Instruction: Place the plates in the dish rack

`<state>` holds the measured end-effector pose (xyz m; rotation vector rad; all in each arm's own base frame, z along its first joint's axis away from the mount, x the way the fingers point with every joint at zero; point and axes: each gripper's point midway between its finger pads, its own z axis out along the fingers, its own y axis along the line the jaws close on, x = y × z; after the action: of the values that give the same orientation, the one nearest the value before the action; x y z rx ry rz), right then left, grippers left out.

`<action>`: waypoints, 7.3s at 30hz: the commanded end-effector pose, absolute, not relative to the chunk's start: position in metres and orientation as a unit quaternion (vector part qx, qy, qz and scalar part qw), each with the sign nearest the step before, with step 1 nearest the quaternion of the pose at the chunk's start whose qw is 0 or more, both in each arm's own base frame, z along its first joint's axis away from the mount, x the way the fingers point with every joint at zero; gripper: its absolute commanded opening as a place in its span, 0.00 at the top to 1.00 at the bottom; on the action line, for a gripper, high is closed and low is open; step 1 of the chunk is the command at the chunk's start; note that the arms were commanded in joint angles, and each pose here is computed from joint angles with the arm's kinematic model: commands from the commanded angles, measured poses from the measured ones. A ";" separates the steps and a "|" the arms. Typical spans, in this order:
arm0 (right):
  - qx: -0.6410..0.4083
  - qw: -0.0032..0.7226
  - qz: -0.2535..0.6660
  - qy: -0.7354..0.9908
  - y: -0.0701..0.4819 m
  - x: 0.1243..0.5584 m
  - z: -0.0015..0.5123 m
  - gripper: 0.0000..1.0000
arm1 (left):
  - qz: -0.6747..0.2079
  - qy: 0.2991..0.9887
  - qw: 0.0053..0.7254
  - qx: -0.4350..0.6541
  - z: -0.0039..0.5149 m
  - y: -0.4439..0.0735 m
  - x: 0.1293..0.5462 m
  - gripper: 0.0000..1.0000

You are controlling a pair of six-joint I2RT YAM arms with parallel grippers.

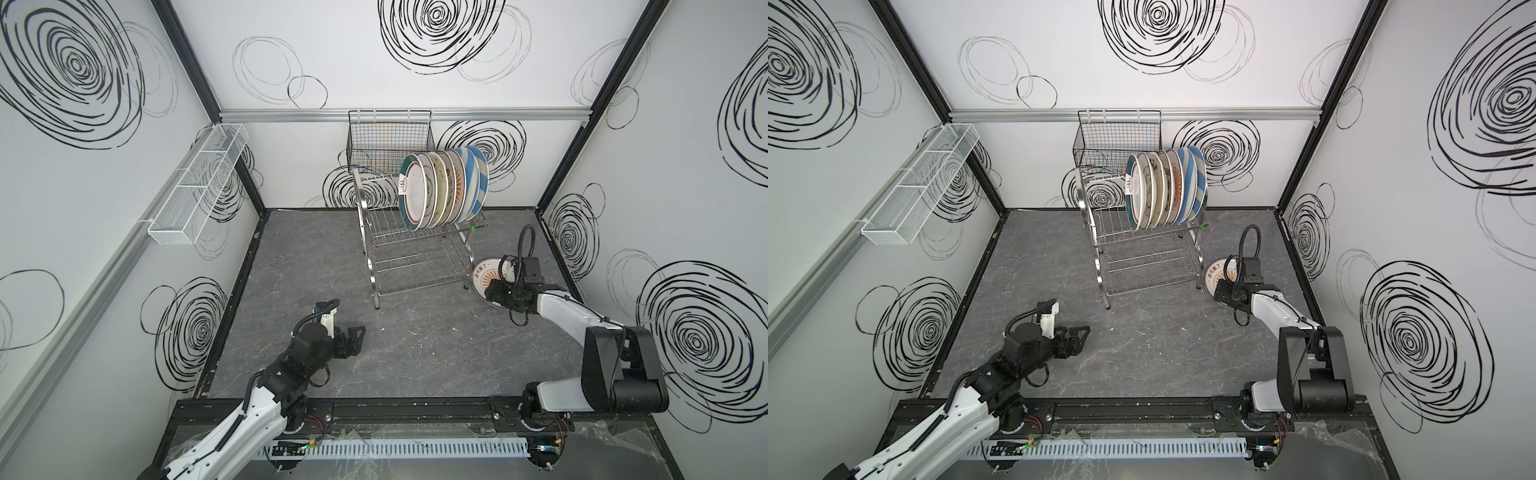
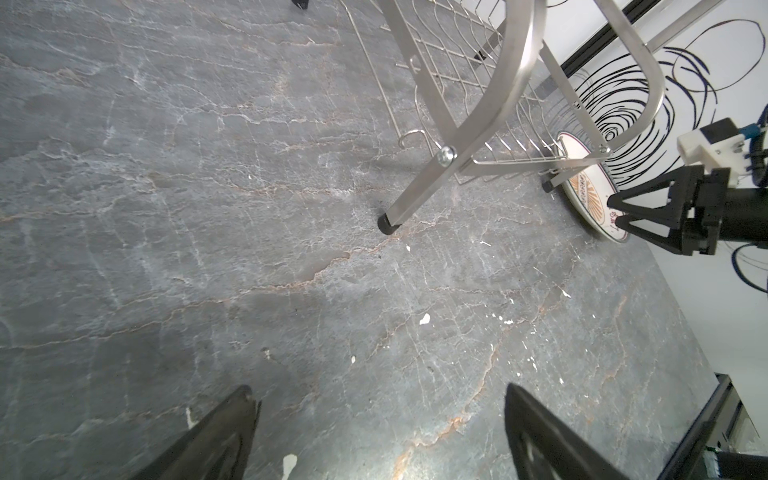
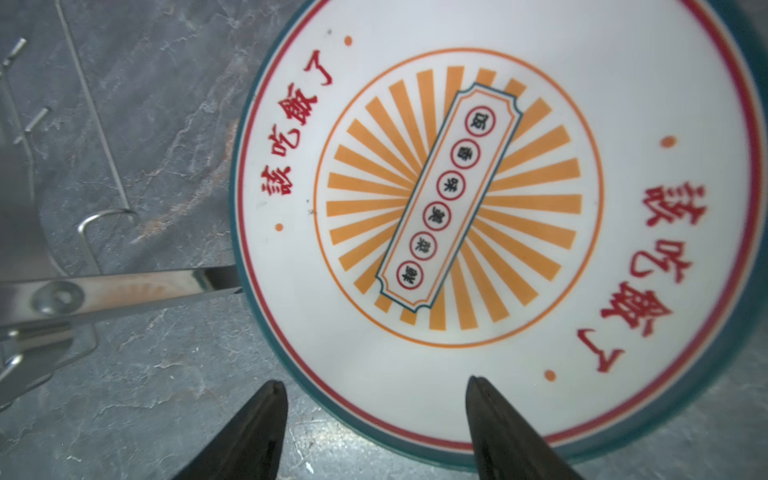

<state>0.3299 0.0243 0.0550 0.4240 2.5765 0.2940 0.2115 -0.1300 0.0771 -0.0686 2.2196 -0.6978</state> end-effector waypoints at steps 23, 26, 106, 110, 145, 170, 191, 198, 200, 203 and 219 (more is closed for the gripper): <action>0.126 0.207 0.148 0.959 0.067 0.279 0.030 0.26 | -0.282 0.869 0.407 -0.019 0.082 -0.133 0.214 0.04; 0.115 0.198 0.162 0.960 0.082 0.264 0.029 0.26 | -0.282 0.868 0.408 -0.020 0.081 -0.133 0.213 0.04; 0.098 0.236 0.314 0.914 0.165 0.168 0.031 0.29 | -0.363 0.862 0.352 0.045 0.082 -0.234 0.183 0.04; 0.093 0.229 0.308 0.919 0.163 0.166 0.019 0.31 | -0.363 0.861 0.352 0.052 0.081 -0.238 0.184 0.04; 0.106 0.273 0.383 0.876 0.177 0.190 0.052 0.88 | -0.387 0.841 0.314 0.212 0.072 -0.326 0.168 0.04; -0.013 0.390 0.247 0.887 0.151 0.225 0.245 1.00 | -0.276 0.875 0.397 0.026 0.086 -0.163 0.214 0.04; -0.123 0.536 0.279 0.788 0.223 0.268 0.478 1.00 | -0.238 0.878 0.415 -0.006 0.083 -0.130 0.224 0.04; -0.020 0.653 0.083 0.753 0.195 0.324 0.533 1.00 | -0.247 0.871 0.424 -0.003 0.086 -0.131 0.222 0.04; -0.011 0.665 0.059 0.744 0.204 0.335 0.537 1.00 | -0.250 0.868 0.428 -0.001 0.088 -0.131 0.222 0.04; -0.004 0.680 0.050 0.732 0.222 0.341 0.542 1.00 | -0.255 0.868 0.426 0.005 0.088 -0.134 0.221 0.04; 0.042 0.708 -0.100 0.697 0.259 0.362 0.533 1.00 | -0.264 0.866 0.424 0.010 0.088 -0.136 0.219 0.04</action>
<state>0.3710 0.2838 0.4903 -0.0703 1.6348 -0.2384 0.2165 -0.1346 0.0821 0.0064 2.2024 -0.6483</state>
